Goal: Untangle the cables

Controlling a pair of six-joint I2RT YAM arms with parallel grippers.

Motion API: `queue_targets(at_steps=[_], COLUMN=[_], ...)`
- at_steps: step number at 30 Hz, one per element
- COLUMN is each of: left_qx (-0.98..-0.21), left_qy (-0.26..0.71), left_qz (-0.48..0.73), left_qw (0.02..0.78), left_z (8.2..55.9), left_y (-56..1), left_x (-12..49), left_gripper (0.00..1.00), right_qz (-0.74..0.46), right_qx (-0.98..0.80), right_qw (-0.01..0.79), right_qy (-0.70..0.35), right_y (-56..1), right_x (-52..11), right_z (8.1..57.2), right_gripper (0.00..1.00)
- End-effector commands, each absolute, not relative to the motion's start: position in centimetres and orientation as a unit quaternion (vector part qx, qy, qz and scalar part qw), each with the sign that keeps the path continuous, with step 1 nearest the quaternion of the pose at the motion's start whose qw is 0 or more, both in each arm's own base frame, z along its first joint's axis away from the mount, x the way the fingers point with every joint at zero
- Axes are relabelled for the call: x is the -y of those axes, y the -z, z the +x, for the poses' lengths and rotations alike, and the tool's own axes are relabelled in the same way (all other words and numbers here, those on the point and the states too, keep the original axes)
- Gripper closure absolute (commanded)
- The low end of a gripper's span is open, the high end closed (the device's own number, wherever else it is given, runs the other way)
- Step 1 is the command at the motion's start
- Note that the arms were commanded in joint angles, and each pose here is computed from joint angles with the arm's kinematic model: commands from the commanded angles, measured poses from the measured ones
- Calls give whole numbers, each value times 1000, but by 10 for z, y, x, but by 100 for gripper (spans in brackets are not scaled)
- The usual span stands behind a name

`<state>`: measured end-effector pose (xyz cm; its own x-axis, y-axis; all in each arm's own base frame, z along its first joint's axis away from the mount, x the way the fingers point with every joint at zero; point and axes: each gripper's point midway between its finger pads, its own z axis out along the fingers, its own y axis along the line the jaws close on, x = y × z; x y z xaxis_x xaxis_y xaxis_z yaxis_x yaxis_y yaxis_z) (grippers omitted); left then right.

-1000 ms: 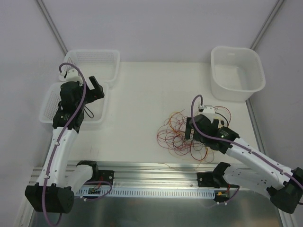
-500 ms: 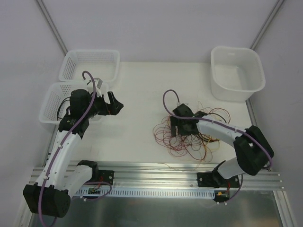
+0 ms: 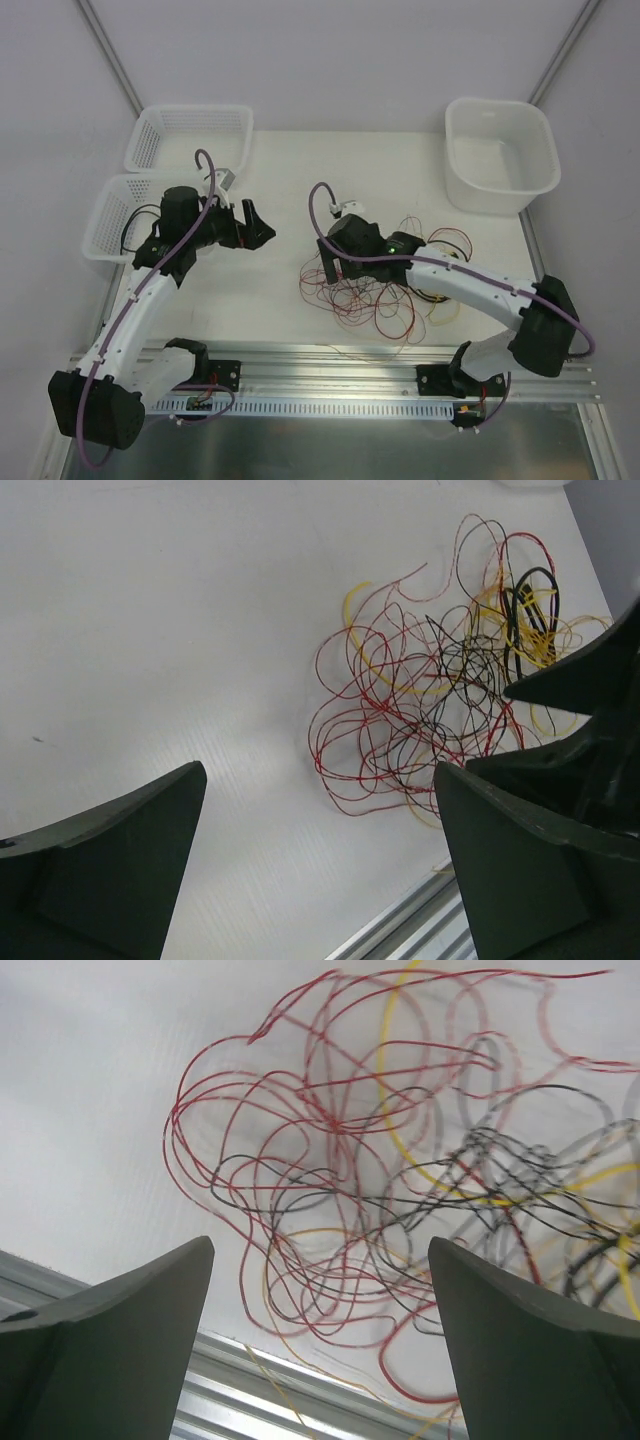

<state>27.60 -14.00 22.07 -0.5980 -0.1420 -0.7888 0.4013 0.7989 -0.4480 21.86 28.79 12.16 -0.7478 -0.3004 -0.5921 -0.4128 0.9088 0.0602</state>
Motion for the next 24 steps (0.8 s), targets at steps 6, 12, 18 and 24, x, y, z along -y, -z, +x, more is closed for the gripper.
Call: queue_targets(at_steps=[6,12,18,24], left_qx=[-839,-854,-878,-896], left_qy=[374,364,331,307], left_qz=[138,167,176,173], left_qw=[370,331,297,272], left_z=[258,247,246,249], left_y=[-206,-183,-151,-129], left_x=[191,217,231,239], left_gripper=[1,1,1,1], right_qz=[-27,85,142,174], right_qx=[-920,-914,-918,-922], right_qw=[390,396,370,347], right_qy=[-21,-21,-31,-21], right_y=[-174,-166,-139,-112], right_x=[-163,-104,-90,-86], right_z=[233,252,278,304], right_gripper=[11,26,37,46])
